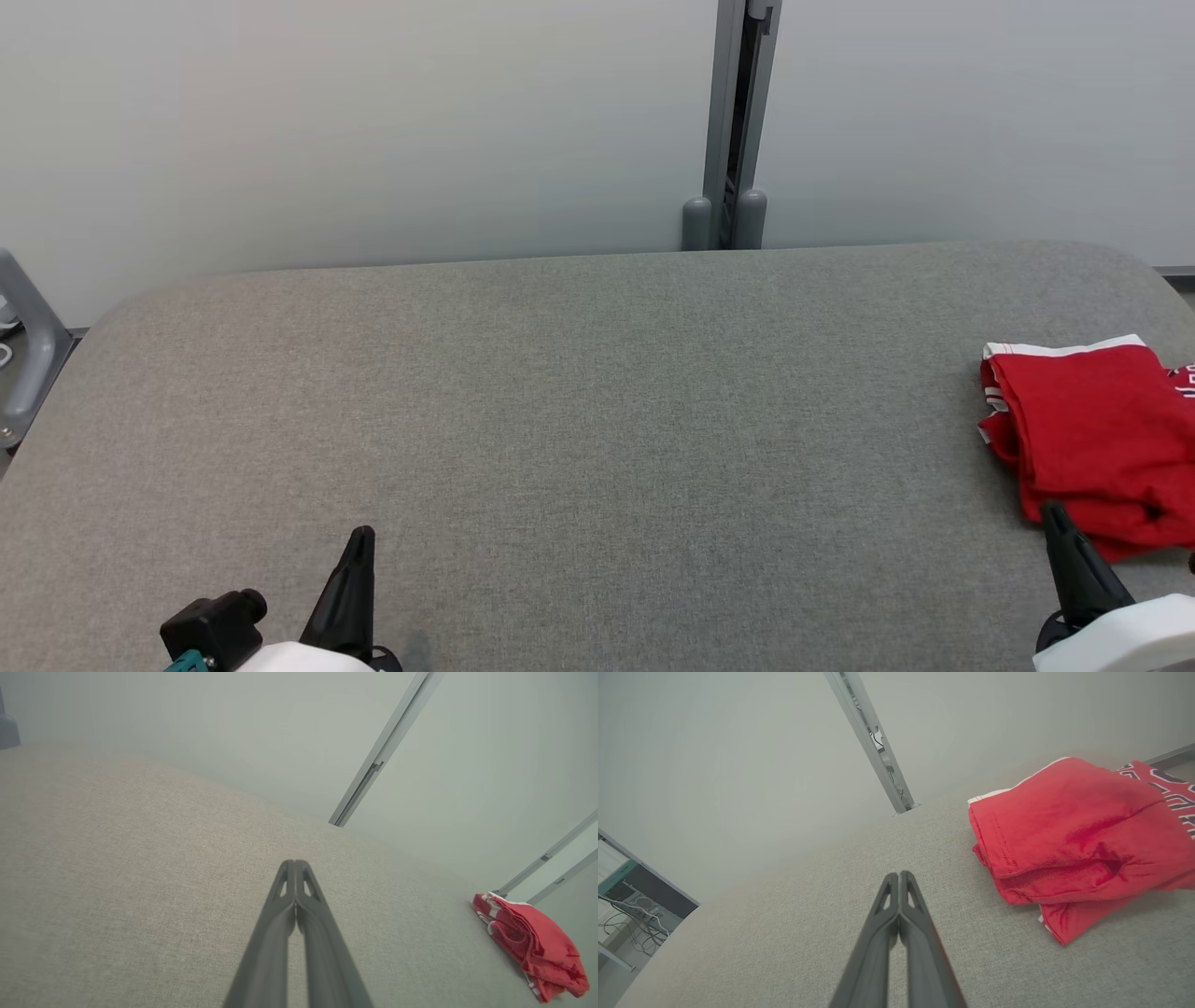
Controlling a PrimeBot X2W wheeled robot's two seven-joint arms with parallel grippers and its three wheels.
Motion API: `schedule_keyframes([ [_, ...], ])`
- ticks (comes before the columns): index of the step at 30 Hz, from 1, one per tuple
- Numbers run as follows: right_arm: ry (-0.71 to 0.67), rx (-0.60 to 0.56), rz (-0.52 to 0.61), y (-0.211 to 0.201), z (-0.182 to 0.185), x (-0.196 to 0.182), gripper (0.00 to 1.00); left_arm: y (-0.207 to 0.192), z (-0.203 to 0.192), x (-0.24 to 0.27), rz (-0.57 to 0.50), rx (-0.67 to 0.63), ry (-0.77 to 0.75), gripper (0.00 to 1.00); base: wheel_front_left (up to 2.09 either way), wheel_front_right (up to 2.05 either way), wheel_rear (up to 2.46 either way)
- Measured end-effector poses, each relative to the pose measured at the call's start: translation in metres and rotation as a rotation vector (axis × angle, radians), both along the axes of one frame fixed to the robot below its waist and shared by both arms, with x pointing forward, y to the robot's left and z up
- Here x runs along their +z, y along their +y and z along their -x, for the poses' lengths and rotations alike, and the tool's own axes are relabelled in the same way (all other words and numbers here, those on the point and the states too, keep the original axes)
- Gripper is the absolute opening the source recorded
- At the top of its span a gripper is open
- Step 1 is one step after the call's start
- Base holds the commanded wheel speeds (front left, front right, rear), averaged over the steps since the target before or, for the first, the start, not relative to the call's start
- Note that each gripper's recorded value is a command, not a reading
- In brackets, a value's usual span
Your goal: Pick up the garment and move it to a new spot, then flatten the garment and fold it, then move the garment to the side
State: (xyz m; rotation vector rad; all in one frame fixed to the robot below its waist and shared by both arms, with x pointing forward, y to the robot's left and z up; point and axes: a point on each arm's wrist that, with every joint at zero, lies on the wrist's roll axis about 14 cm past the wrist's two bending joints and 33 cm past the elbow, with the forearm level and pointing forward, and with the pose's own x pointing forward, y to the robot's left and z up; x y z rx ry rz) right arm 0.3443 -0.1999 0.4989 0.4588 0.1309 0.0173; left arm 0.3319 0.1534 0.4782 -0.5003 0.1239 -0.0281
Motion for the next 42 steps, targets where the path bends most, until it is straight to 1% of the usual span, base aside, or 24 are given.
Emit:
schedule_keyframes([
  [13,0.048,-0.053,-0.198,-0.022,-0.003,-0.008,0.0,-0.011,-0.004,0.002,0.197,0.002,0.005,0.0,0.0,0.0,0.0],
  [22,0.066,-0.079,-0.323,-0.033,-0.004,-0.011,0.0,-0.016,-0.006,0.004,0.315,0.008,0.009,0.0,0.0,0.0,0.0],
  [42,0.067,-0.117,-0.568,-0.055,-0.007,-0.011,0.0,-0.025,-0.011,0.008,0.545,0.023,0.004,0.0,0.0,0.0,0.0],
])
